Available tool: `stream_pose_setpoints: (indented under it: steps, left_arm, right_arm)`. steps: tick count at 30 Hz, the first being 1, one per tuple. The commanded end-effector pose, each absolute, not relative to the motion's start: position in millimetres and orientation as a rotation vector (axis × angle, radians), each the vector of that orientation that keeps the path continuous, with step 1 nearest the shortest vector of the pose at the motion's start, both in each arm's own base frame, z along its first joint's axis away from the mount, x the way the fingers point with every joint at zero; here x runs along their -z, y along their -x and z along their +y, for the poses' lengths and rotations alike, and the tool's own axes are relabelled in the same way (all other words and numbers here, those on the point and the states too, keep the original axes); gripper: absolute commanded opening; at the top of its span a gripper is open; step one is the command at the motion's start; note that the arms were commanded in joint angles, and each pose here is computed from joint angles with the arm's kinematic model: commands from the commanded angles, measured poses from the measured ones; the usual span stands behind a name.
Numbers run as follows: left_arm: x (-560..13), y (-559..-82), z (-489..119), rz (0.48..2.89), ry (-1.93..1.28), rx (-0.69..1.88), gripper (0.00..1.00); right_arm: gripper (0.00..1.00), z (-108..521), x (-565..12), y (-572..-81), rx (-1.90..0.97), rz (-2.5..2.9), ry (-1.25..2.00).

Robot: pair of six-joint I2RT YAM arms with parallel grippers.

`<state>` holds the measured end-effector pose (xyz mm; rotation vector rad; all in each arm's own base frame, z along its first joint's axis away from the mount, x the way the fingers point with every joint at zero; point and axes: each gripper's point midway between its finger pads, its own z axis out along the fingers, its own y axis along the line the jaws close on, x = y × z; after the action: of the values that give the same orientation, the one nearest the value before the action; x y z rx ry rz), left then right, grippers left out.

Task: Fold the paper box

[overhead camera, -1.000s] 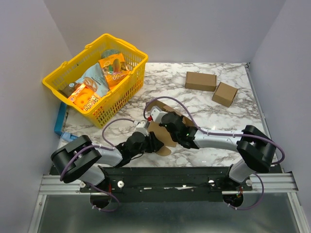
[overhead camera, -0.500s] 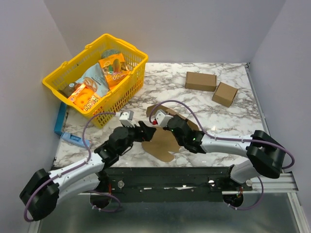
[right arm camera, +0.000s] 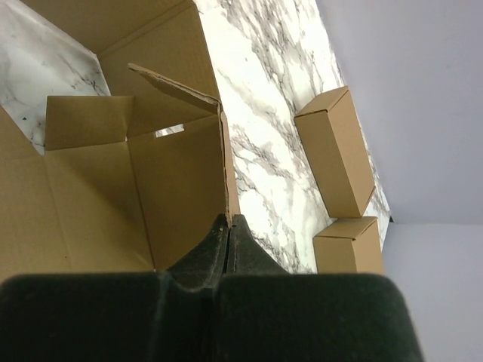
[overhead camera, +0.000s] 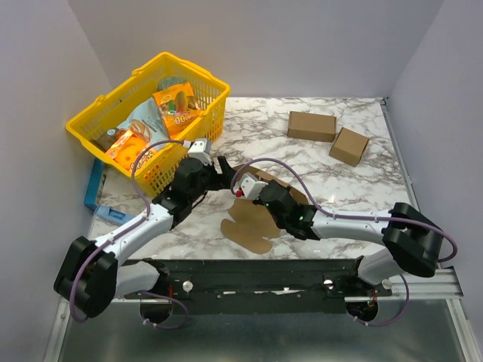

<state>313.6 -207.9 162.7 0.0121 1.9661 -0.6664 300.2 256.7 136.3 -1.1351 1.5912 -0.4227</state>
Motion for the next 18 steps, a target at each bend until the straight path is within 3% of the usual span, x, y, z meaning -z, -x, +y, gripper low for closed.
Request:
stream_pose_setpoints:
  steps: [1,8,18]
  left_arm:
    - [-185.4,-318.9,-239.3,1.923,-0.085,0.835,0.9]
    - [-192.3,-315.9,-274.6,1.903,-0.1,1.041,0.88]
    - [-179.4,-311.9,-302.4,1.942,-0.148,1.121,0.84]
  right_arm:
    - [0.02,258.2,-124.9,-295.6,0.418,1.601,1.145]
    - [0.08,258.2,-124.0,-295.2,0.421,1.596,1.14]
    - [0.13,257.6,-126.5,-295.4,0.429,1.583,1.13]
